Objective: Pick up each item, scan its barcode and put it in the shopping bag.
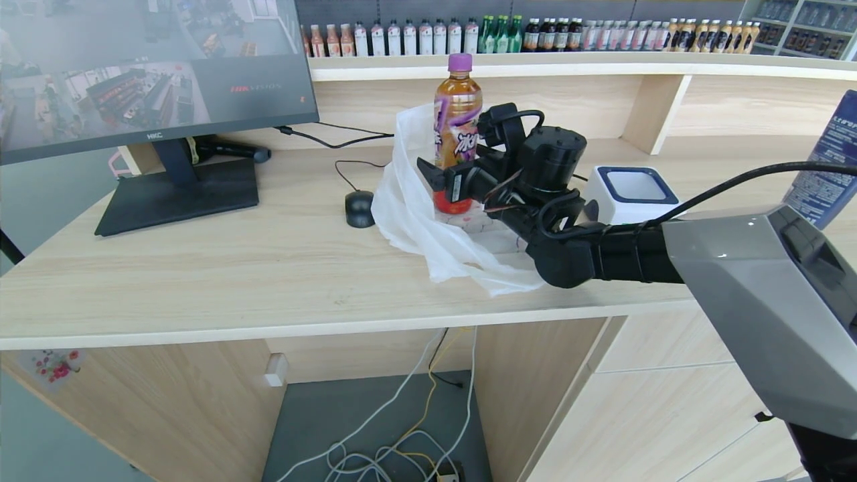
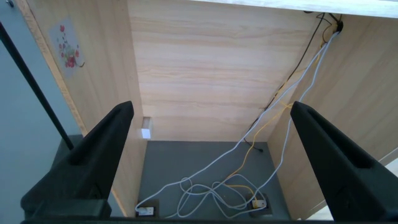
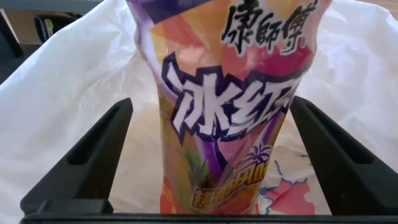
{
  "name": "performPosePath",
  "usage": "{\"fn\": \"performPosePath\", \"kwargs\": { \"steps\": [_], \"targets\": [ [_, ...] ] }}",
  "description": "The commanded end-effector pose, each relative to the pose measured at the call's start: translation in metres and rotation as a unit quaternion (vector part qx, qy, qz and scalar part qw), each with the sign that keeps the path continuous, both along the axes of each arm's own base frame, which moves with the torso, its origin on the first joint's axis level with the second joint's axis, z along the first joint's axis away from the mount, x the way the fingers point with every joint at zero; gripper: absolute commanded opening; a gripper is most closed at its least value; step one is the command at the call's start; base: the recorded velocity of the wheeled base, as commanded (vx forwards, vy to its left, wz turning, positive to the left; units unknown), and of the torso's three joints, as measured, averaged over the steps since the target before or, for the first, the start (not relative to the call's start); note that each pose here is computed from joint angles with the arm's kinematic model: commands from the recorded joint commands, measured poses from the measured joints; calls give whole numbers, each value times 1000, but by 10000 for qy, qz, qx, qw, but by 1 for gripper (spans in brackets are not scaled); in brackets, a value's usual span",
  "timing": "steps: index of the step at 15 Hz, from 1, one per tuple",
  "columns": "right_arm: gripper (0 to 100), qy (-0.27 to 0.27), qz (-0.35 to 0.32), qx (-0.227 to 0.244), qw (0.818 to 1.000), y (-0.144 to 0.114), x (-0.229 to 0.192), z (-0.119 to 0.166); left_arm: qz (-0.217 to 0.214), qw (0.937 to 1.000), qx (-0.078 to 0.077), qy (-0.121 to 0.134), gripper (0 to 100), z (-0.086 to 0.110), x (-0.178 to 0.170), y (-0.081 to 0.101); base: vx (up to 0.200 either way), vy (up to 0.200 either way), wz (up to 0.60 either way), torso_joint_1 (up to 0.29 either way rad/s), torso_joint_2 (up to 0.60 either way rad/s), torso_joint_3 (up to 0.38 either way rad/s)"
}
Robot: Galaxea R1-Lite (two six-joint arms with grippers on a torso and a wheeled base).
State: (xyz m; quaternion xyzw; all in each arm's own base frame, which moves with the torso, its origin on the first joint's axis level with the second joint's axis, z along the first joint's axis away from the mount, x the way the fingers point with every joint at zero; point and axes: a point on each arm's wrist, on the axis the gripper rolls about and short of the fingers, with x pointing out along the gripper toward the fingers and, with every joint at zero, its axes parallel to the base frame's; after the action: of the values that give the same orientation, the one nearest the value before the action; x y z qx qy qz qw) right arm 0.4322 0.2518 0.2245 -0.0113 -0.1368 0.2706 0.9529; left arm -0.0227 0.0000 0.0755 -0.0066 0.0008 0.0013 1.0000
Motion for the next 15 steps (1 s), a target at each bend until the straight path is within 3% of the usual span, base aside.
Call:
{"fn": "performPosePath", "kwargs": {
  "steps": [1,9,15],
  "targets": [
    [100,-21,5,10,10000,-1,-1,3,3,10000,-3,-1,100,0,0,0,0,0,0,0,0,0],
    [100,-294,32,180,9994,-8,-17,33,-5,10000,-3,-1,100,0,0,0,0,0,0,0,0,0],
    [100,-251,68,291,9992,-36,-64,55,3,10000,-3,-1,100,0,0,0,0,0,0,0,0,0]
  ]
}}
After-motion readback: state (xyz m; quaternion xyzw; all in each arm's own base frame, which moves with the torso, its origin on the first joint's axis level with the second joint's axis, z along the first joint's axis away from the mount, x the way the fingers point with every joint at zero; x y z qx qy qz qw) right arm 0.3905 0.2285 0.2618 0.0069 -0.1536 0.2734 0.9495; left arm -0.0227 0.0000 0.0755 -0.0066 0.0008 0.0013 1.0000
